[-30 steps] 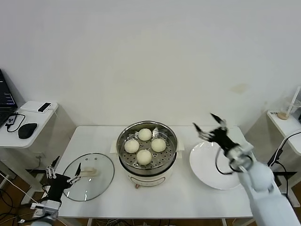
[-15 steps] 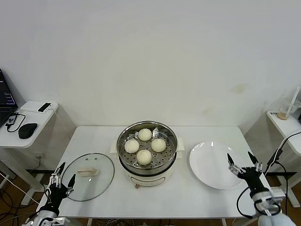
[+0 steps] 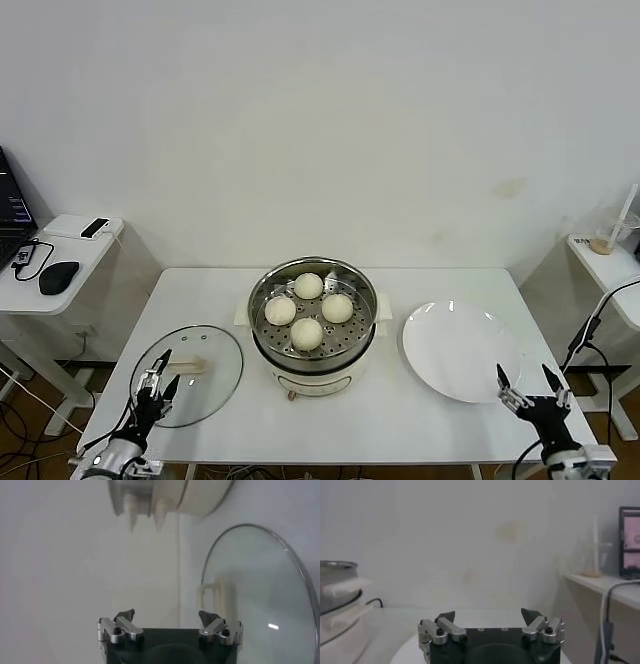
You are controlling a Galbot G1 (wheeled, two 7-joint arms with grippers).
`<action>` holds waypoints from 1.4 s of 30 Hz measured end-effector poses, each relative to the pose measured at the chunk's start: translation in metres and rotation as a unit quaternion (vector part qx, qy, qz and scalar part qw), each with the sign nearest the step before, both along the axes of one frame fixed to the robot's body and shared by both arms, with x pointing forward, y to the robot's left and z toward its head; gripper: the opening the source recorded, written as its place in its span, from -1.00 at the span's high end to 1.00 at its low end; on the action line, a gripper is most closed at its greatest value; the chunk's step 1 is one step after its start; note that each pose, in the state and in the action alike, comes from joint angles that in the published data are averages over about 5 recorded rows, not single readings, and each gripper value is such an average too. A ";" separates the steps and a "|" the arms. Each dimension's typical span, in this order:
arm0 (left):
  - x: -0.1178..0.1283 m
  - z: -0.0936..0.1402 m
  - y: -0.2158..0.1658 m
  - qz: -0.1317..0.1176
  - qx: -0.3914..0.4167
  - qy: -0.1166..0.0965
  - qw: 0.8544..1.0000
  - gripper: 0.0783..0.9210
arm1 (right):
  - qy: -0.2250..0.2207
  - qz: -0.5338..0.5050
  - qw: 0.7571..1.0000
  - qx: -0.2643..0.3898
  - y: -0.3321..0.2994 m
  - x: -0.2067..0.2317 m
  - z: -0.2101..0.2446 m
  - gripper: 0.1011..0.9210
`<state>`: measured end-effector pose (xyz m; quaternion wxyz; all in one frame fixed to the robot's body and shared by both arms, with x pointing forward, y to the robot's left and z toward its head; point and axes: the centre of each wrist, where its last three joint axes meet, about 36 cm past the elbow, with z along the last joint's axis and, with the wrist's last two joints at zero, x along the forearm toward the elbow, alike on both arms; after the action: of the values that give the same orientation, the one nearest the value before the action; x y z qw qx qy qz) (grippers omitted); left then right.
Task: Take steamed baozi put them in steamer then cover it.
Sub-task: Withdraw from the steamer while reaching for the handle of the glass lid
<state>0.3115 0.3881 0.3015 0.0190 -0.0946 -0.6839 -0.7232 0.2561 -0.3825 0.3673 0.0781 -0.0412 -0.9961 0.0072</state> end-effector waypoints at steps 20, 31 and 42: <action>0.066 -0.022 0.002 0.004 0.020 -0.007 1.000 -0.77 | 0.021 0.011 1.000 -0.005 0.007 -0.020 -0.005 -0.76; 0.073 -0.029 0.001 0.009 0.011 -0.004 1.000 -0.20 | 0.023 0.016 1.000 -0.006 0.011 -0.022 -0.006 -0.76; 0.069 -0.029 0.000 0.025 -0.015 -0.022 0.999 0.56 | 0.015 0.026 1.000 -0.006 0.017 -0.024 0.004 -0.76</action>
<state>0.3809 0.3877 0.2722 0.0203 -0.0616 -0.6972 -0.7140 0.2322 -0.3660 0.3709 0.0930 -0.0154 -0.9954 0.0154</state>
